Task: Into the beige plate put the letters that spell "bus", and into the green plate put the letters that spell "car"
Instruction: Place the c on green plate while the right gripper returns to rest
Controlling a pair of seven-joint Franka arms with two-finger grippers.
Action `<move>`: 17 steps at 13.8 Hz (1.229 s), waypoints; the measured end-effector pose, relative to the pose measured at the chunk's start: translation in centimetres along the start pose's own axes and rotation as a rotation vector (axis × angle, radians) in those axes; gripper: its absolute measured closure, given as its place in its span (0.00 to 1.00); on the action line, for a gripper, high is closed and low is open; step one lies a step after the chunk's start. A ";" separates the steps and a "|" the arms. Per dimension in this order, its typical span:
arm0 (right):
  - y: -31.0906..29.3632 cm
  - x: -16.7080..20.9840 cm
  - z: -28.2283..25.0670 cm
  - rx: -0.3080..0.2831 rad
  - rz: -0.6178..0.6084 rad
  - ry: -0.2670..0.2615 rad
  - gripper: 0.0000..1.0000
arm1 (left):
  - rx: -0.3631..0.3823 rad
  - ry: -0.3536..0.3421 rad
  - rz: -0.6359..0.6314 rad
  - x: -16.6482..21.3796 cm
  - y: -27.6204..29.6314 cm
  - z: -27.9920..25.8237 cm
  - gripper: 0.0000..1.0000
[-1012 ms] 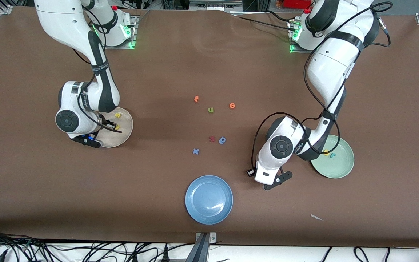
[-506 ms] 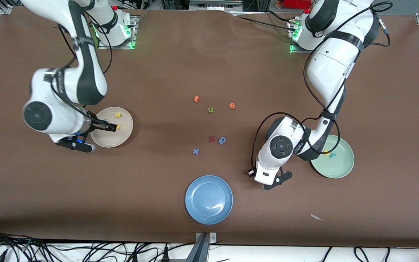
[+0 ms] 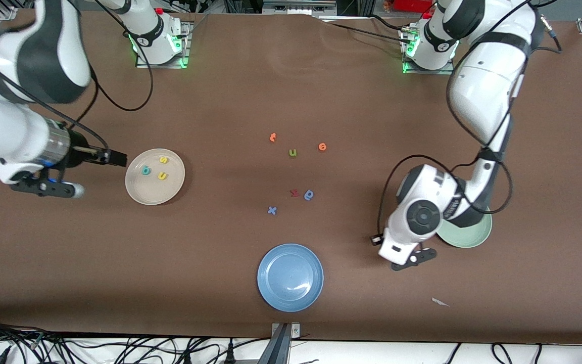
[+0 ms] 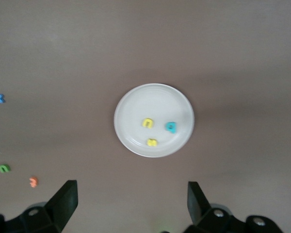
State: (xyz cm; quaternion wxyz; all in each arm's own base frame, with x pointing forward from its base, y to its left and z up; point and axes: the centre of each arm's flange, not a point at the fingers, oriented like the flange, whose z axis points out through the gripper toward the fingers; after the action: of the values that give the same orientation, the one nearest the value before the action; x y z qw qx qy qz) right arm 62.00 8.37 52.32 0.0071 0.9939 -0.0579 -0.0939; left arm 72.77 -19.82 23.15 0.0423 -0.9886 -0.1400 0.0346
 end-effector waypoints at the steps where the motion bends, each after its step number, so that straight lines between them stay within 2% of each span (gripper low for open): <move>1: 0.4 -0.9 -0.6 -0.039 -0.035 0.019 0.00 | 0.012 -0.013 0.057 1.2 -3.0 -0.8 0.75; 2: 0.1 -1.6 -0.9 -0.049 -0.059 0.038 0.00 | 0.017 -0.020 0.089 1.8 -4.9 -1.1 0.75; 4: 0.5 -2.7 -0.9 -0.029 -0.074 0.101 0.00 | 0.023 -0.033 0.151 2.8 -9.0 -1.5 0.75; 6: 3.9 -4.0 -1.1 0.002 -0.036 0.154 0.00 | 0.030 -0.050 0.207 3.3 -13.1 -1.9 0.75; 9: 8.3 -6.8 -4.6 0.027 0.014 0.200 0.00 | 0.043 -0.076 0.239 2.9 -17.5 -2.4 0.75; 12: 8.6 -8.8 -4.7 0.016 0.003 0.112 0.00 | 0.058 -0.064 0.258 1.4 -19.0 -1.5 0.75; 15: 7.7 -8.7 -4.4 0.012 -0.012 0.107 0.00 | 0.044 -0.011 0.289 -1.2 -19.3 0.7 0.72; 17: 7.6 -8.4 -4.5 0.015 -0.013 0.128 0.00 | 0.042 0.000 0.302 -2.7 -19.3 1.2 0.59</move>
State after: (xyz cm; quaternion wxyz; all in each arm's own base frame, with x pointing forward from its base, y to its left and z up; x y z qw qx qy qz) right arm 53.78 1.79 58.47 0.0029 0.9982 -0.0517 -0.0300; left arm 64.79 -1.99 23.95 0.0572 -0.9974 0.0111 0.0435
